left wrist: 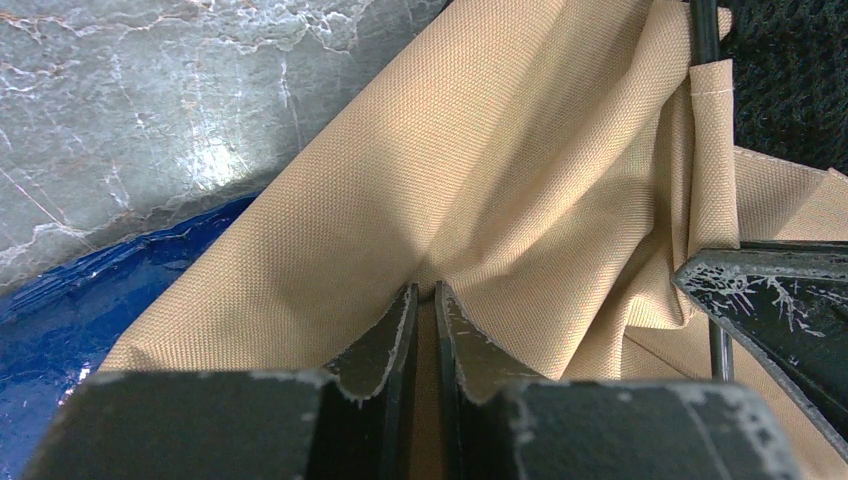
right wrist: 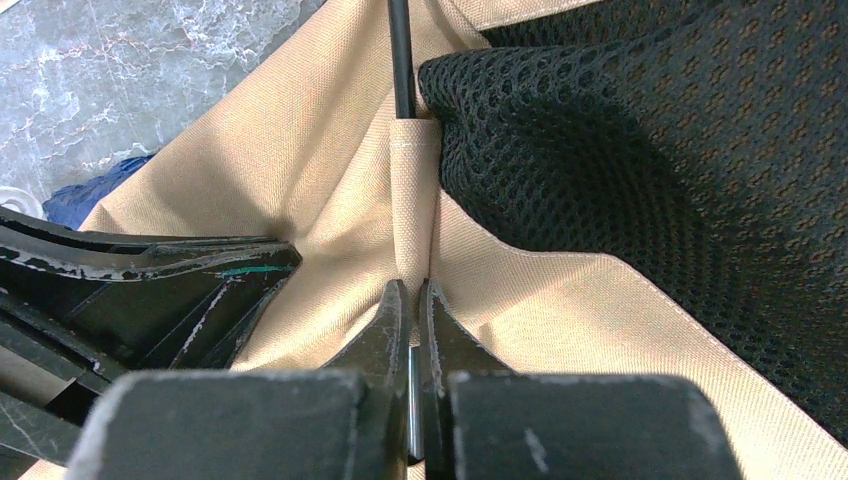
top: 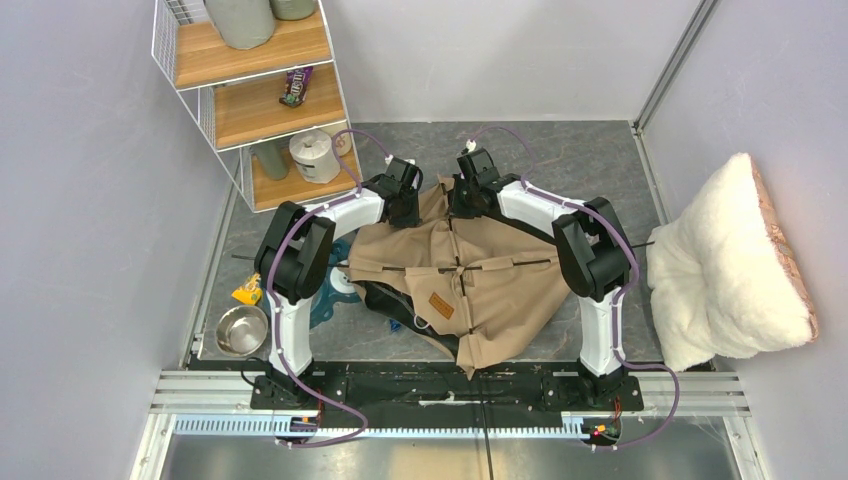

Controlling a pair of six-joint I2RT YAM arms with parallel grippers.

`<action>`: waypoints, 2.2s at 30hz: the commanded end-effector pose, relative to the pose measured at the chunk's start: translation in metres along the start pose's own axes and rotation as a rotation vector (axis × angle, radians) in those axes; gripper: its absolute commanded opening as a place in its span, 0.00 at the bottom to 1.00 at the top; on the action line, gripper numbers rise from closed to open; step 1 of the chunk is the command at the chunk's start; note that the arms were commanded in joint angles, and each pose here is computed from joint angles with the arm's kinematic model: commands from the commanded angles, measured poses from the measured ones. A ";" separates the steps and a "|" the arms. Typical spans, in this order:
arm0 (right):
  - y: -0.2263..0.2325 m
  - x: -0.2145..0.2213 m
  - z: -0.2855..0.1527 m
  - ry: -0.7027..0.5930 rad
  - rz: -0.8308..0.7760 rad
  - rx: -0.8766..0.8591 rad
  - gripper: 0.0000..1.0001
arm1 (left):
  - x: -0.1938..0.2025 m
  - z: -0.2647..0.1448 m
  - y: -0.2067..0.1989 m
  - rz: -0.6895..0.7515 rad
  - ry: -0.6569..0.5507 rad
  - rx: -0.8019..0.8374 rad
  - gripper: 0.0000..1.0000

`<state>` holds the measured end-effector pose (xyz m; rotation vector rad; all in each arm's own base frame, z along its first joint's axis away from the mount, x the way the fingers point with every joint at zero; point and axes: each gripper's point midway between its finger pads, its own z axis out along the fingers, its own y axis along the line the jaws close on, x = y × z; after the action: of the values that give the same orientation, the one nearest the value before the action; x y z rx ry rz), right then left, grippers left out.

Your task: Set up the pet tent

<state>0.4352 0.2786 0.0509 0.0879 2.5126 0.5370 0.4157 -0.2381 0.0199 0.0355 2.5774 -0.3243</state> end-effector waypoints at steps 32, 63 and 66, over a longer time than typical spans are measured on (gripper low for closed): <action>0.006 -0.033 -0.017 -0.037 0.057 -0.002 0.45 | 0.063 0.016 0.042 0.047 0.185 -0.138 0.12; 0.013 0.007 -0.025 0.062 -0.049 -0.074 0.05 | 0.065 0.019 0.041 0.046 0.195 -0.134 0.11; 0.010 0.005 -0.023 0.056 -0.042 -0.053 0.00 | 0.066 0.019 0.041 0.045 0.198 -0.133 0.10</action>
<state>0.4076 0.2792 0.0670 -0.0084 2.5677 0.6148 0.4156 -0.2377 0.0181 0.0349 2.5735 -0.3232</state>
